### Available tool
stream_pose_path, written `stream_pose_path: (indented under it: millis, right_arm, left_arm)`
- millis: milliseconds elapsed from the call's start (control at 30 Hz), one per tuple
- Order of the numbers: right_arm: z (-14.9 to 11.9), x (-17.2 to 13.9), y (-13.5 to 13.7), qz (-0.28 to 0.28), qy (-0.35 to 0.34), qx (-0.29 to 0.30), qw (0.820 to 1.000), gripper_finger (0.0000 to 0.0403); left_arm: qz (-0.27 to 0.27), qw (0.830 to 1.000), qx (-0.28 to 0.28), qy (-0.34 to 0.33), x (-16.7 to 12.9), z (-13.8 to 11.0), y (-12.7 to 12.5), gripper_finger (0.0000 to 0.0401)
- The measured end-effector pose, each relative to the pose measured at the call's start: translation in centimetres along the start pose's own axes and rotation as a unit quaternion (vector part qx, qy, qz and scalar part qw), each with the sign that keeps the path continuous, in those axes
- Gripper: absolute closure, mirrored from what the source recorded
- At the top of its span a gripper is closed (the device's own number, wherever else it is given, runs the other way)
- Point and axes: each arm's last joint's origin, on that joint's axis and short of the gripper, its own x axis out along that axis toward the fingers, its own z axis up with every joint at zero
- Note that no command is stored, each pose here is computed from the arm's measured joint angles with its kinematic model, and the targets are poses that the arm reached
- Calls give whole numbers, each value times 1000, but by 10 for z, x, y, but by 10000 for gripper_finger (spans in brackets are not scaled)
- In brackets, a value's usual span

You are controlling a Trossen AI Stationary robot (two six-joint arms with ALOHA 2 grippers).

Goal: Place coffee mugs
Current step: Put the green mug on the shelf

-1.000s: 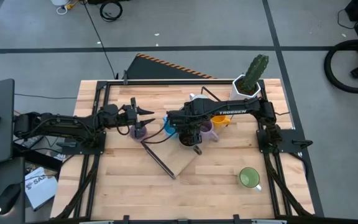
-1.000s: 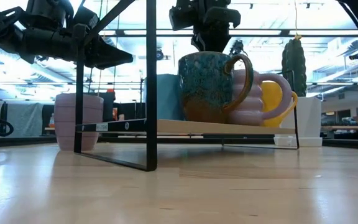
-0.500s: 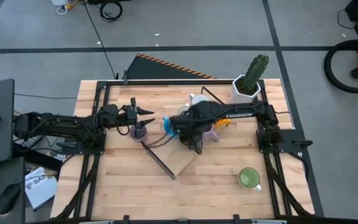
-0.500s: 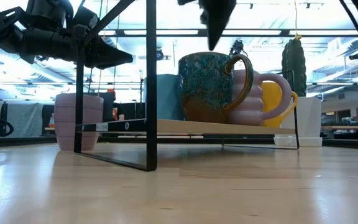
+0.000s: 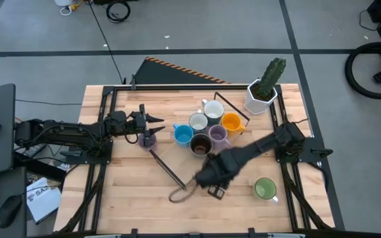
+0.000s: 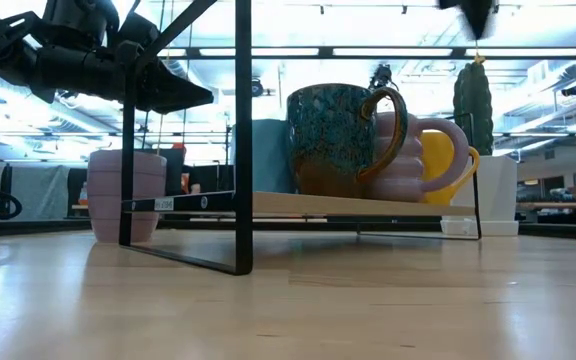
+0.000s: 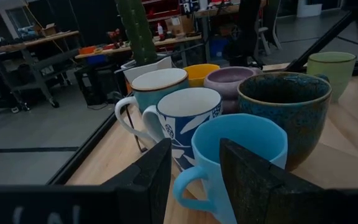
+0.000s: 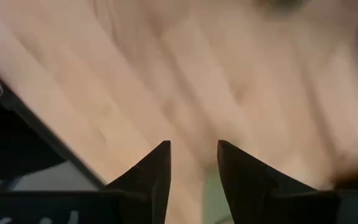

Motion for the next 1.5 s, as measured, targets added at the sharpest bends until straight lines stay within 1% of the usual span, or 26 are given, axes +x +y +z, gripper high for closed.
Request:
stream_pose_path:
  millis: [67,133,233,333,467,567,633,700,800,900,967,1033,1100,1200,1367,1500]
  right_arm:
    - [-12,6,6,-4,15,20,1000,266]
    - [-24,8,5,-9,22,36,999,265]
    - [-41,7,-5,-19,30,79,996,265]
    - [-64,10,-18,-29,45,140,989,265]
    - [-88,13,-35,-3,62,224,973,261]
    - [-94,21,-41,27,63,264,962,250]
    - [-97,28,-44,40,64,272,959,236]
    - [-97,38,-47,42,69,275,958,218]
    - [-99,53,-53,22,97,277,956,187]
    - [-100,62,-55,17,116,269,956,160]
    - [-100,67,-56,16,117,269,956,148]
    - [-99,72,-55,28,112,262,958,144]
    - [-98,79,-55,35,106,257,960,148]
    - [-97,92,-58,37,98,255,961,170]
    - [-96,111,-62,43,93,248,963,232]
    - [-91,116,-66,46,88,242,965,289]
  left_arm:
    - [0,1000,0,0,0,0,0,260]
    - [0,1000,-4,0,0,0,0,260]
    - [0,1000,-8,1,0,0,0,260]
    - [-1,1000,-8,5,0,-1,0,260]
    - [-2,1000,-8,11,0,-2,0,260]
    - [-2,1000,-8,12,0,-2,0,260]
    - [-2,1000,-7,13,0,-2,0,260]
    - [-3,1000,-7,16,0,-3,-1,260]
    - [-4,1000,-7,22,0,-4,-1,260]
    - [-4,1000,-8,25,0,-5,-1,260]
    - [-5,1000,-8,26,0,-5,-1,260]
    - [-5,1000,-8,27,0,-5,-1,260]
    - [-5,1000,-9,27,0,-5,-1,260]
    - [-5,1000,-9,30,0,-6,-1,260]
    - [-5,1000,-9,30,0,-6,-1,260]
    - [-5,1000,-9,28,0,-5,-1,260]
